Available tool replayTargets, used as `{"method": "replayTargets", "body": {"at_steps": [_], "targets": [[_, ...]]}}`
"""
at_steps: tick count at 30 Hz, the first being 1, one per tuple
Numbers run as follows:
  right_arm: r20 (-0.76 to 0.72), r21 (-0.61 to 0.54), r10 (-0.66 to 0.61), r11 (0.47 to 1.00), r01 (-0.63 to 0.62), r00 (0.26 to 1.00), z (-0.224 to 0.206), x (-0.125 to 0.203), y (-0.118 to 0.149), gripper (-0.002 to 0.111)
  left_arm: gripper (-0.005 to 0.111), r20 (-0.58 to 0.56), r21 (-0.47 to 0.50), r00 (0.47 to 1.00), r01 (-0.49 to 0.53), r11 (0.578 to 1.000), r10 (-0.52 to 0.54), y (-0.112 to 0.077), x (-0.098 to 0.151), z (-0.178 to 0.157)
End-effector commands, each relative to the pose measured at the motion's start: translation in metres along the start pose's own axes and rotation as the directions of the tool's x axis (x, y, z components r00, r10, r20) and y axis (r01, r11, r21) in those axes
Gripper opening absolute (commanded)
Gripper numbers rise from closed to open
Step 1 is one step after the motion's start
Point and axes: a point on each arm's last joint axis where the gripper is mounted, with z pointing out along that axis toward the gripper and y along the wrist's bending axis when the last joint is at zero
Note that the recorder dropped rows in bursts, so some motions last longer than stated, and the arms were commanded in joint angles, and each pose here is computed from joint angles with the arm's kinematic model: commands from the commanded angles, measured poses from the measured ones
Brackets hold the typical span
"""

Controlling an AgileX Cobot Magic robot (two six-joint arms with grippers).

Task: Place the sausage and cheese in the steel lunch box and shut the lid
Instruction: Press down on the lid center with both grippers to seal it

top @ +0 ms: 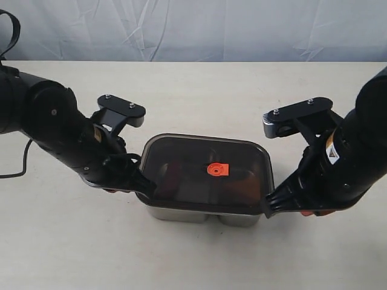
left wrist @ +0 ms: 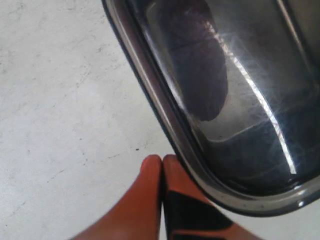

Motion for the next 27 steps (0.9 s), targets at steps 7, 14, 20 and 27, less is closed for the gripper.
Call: {"method": "replayTargets", "body": {"at_steps": [7, 14, 20, 27], "targets": [[0.189, 0.017, 0.037, 0.999, -0.041, 0.981, -0.005, -0.017, -0.003, -0.001, 0.000, 0.158, -0.144, 0.987, 0.027, 0.989, -0.004, 0.009, -0.018, -0.036], [0.310, -0.171, 0.165, 0.978, -0.116, 0.936, -0.005, -0.032, 0.011, -0.001, 0.000, 0.340, -0.047, 0.936, -0.085, 0.995, 0.096, -0.004, -0.030, -0.057], [0.232, -0.164, 0.179, 0.976, -0.143, 0.956, 0.024, -0.040, 0.017, -0.001, 0.000, 0.327, 0.001, 0.940, -0.101, 0.995, 0.095, -0.008, -0.034, -0.036], [0.235, -0.166, 0.180, 0.976, -0.143, 0.955, 0.027, -0.041, 0.017, -0.001, 0.000, 0.246, 0.006, 0.964, -0.102, 0.995, 0.097, -0.006, -0.032, -0.012]]}}
